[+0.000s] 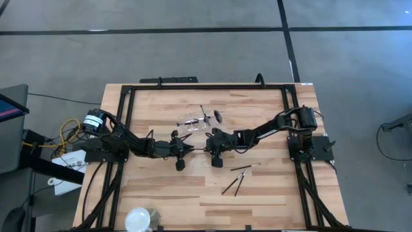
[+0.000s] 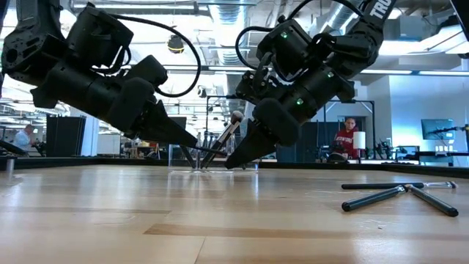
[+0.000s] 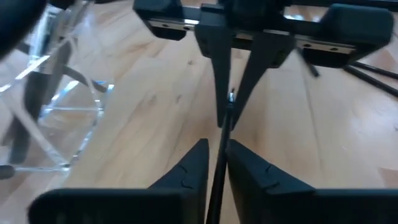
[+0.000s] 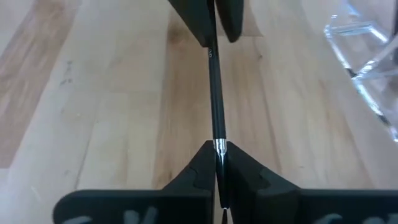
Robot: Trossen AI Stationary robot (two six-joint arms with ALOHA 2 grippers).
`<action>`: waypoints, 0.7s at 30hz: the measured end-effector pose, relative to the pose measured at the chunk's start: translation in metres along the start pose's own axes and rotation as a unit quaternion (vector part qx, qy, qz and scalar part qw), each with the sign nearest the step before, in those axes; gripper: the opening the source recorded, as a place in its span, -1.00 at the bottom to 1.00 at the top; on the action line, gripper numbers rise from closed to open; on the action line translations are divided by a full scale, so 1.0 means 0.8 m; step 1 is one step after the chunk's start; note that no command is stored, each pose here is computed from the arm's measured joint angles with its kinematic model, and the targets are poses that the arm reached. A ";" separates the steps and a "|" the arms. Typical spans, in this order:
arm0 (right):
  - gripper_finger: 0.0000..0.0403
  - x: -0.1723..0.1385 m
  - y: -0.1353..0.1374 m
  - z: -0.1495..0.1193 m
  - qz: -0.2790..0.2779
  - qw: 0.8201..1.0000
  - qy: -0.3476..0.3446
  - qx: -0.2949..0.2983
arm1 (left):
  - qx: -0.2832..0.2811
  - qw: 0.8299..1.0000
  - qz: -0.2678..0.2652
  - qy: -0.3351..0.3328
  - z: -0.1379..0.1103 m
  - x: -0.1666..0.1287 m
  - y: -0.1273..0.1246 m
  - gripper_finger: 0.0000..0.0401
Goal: Put items in baskets/containers
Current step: Put the black liner brush into the transparent organizer
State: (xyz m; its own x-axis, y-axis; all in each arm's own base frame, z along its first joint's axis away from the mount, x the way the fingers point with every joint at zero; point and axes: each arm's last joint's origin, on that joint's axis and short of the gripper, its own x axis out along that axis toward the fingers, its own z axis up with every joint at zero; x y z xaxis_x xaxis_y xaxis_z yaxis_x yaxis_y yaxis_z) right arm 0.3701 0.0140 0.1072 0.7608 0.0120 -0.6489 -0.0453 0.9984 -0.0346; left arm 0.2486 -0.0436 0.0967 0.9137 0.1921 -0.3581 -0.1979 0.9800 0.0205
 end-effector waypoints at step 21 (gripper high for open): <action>-0.98 -0.095 0.007 0.165 -0.220 0.901 0.244 -0.285 | 0.006 0.977 0.104 -0.185 0.081 -0.086 0.039 -0.37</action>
State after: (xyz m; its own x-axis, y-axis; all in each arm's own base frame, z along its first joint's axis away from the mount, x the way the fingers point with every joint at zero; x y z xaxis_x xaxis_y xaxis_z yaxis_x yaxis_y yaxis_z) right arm 0.3973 0.0259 0.2566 0.4177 -0.5420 -0.7292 -0.2394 0.7086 -0.6638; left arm 0.2023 -0.0229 0.1830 0.9201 0.3913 0.0167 -0.3915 0.9176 0.0686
